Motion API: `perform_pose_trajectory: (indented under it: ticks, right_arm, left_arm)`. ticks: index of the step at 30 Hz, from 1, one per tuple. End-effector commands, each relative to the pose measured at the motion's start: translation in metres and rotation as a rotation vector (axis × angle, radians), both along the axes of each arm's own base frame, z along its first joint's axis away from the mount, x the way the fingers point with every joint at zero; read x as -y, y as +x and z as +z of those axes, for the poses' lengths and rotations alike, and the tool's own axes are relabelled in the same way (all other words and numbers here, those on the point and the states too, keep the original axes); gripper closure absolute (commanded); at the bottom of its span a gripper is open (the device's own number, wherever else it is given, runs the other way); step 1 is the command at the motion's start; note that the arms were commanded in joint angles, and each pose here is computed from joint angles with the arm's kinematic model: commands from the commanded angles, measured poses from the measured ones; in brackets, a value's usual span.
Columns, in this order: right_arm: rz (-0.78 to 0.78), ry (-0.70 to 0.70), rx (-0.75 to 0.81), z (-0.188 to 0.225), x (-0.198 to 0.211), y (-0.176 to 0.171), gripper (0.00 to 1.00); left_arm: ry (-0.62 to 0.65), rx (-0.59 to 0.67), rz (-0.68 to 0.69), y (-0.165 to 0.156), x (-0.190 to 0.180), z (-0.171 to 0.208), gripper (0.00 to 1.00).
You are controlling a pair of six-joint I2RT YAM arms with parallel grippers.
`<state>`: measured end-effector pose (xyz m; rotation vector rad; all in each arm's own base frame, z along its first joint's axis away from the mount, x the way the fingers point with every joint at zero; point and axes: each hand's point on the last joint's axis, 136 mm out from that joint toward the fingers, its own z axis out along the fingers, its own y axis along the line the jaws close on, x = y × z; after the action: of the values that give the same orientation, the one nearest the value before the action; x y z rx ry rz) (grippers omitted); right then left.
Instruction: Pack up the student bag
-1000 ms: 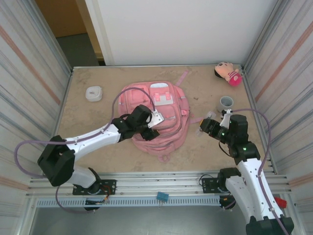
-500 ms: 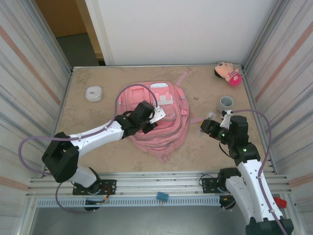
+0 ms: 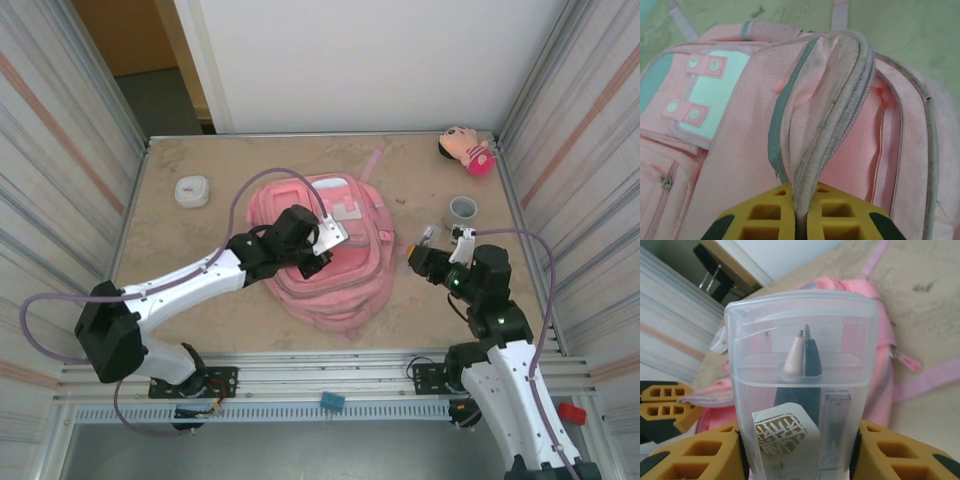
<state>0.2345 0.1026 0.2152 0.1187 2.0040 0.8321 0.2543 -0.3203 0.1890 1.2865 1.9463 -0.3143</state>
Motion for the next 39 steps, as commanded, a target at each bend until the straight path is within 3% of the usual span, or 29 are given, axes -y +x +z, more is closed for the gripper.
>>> perform_pose_trajectory:
  ticks: [1,7,13,18,23,27,31,39]
  right_arm:
    - [0.039,-0.052,0.162,0.024,-0.005,0.003,0.59]
    - [0.199,-0.18,0.411,0.052,-0.028,-0.007,0.58]
    - [0.537,-0.403,0.738,0.058,-0.081,-0.039,0.57]
    - [0.688,-0.585,0.904,0.038,-0.115,-0.05,0.58]
    - [0.746,-0.704,0.862,0.01,-0.132,-0.034,0.58]
    - [0.698,-0.78,0.832,0.002,-0.13,-0.016,0.59]
    - [0.721,-0.951,0.762,-0.019,-0.122,-0.006,0.57]
    - [0.797,-1.067,0.685,-0.039,-0.132,-0.003,0.41]
  left_arm:
    - [-0.216,0.01,-0.073,-0.016,0.027,0.07,1.0]
    - [-0.266,0.061,-0.017,0.002,0.018,0.092,1.0]
    - [-0.374,-0.06,-0.041,0.009,0.022,0.086,1.0]
    - [-0.444,-0.134,-0.067,0.008,0.027,0.088,1.0]
    - [-0.472,-0.165,-0.094,0.005,0.031,0.092,1.0]
    - [-0.477,-0.174,-0.102,0.004,0.032,0.092,1.0]
    - [-0.491,-0.174,-0.103,0.004,0.031,0.095,1.0]
    - [-0.513,-0.164,-0.097,0.005,0.028,0.101,1.0]
